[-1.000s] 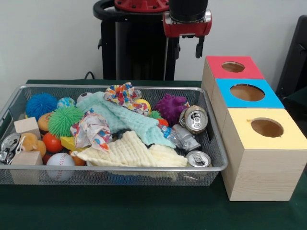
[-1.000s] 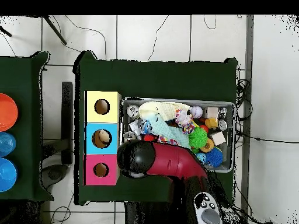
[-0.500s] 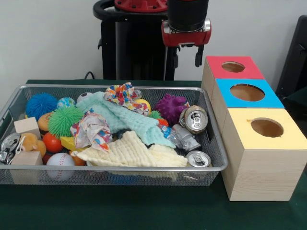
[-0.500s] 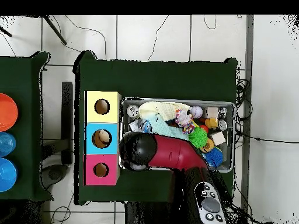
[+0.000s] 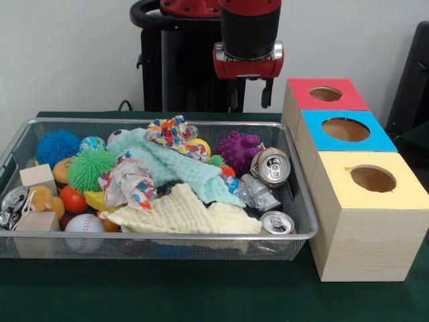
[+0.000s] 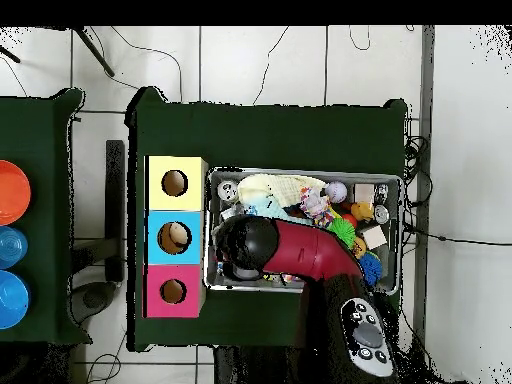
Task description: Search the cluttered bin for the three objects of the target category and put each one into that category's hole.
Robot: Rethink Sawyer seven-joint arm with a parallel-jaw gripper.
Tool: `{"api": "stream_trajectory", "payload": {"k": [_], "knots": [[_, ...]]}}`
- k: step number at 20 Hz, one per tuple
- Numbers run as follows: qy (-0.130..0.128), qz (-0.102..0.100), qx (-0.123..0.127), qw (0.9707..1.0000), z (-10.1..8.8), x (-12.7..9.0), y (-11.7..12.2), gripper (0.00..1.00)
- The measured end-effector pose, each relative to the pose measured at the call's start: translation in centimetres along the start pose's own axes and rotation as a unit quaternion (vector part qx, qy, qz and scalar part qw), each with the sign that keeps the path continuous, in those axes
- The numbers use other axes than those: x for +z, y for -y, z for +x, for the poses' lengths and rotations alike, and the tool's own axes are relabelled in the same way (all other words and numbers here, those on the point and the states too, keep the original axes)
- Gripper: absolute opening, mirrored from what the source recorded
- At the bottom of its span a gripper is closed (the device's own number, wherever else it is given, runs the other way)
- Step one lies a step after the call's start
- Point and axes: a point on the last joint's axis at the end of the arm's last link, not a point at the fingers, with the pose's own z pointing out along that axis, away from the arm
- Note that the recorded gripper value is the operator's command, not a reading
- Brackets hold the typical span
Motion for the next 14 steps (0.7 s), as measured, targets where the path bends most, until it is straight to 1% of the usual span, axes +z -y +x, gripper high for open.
{"api": "stream_trajectory", "payload": {"k": [6, 7, 12, 14], "knots": [[0.008, 0.004, 0.010, 0.9999, -2.0, 0.3, 1.6, 1.00], [0.010, 0.005, 0.012, 0.9999, -2.9, 0.3, 1.9, 1.00], [0.013, 0.005, 0.011, 0.9998, -4.6, 0.1, 2.2, 1.00], [0.013, 0.005, 0.010, 0.9998, -5.8, 0.0, 2.3, 1.00]]}}
